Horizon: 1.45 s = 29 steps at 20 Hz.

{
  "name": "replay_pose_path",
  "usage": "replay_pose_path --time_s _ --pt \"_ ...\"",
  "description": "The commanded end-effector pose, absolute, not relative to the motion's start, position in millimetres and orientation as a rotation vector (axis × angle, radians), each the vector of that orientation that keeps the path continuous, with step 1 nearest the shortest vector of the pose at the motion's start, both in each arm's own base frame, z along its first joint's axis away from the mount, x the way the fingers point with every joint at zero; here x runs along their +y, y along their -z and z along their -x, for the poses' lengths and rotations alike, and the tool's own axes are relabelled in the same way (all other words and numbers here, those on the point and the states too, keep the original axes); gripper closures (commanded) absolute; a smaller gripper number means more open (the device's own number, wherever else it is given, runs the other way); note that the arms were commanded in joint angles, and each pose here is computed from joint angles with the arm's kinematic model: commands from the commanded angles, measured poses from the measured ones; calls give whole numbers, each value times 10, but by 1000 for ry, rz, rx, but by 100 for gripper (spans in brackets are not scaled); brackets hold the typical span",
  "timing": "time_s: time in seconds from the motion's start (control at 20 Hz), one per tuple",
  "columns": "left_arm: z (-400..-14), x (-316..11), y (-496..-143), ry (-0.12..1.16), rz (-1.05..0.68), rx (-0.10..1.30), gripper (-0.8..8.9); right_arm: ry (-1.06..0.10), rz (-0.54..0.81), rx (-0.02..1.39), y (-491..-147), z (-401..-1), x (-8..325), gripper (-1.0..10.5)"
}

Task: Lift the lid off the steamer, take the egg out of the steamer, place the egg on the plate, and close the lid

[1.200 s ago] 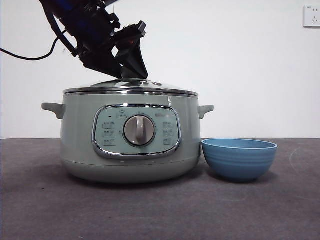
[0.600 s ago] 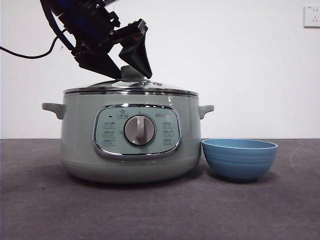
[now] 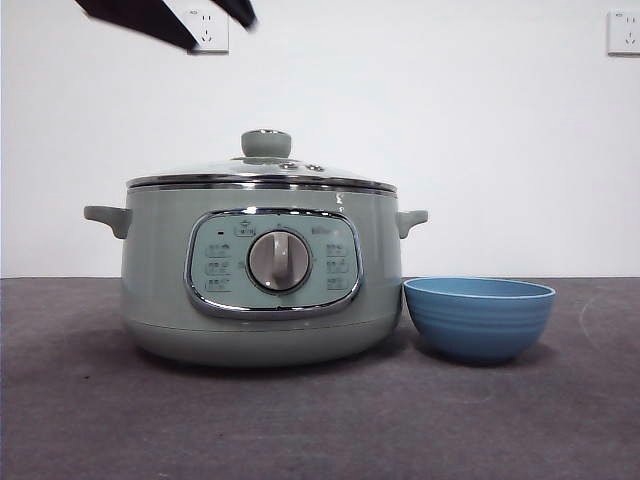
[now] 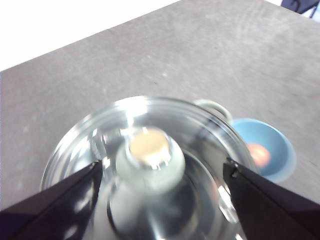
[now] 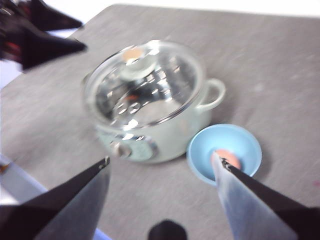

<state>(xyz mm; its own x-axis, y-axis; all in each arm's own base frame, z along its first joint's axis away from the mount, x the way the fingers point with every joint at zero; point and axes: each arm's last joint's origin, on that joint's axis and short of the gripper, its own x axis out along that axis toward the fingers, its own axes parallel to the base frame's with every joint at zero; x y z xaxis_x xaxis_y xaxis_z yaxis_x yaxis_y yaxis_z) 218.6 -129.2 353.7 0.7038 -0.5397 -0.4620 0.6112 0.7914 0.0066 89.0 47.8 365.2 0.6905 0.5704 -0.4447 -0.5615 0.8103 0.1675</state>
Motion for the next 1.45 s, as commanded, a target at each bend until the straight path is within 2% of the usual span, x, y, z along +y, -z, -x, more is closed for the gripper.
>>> replay_pose_path --time_s 0.05,0.35,0.65,0.7,0.75,0.85,0.95,1.45 --pt "-1898 -1156 -3667 694 -134 491 404 -656 -29 544 -3611 -873 481 600" --pt "-1288 -849 -3776 811 -56 602 405 -802 -66 660 -3539 -797 494 600" --pt "-1112 -767 -3725 855 -29 715 411 -811 -72 743 -3480 -751 479 606" --pt "-1108 -764 -3720 855 -29 722 440 -810 -73 748 -3477 -749 478 648" --pt "-1107 -764 -3718 854 -29 725 549 -809 -73 755 -3472 -745 476 776" --pt "-1107 -763 -3719 854 -29 724 698 -807 -72 763 -3466 -741 474 926" --pt "-1107 -763 -3718 853 -30 725 823 -807 -72 767 -3464 -738 473 958" --pt "-1110 -761 -3718 845 -32 723 820 -801 -70 765 -3464 -739 472 945"
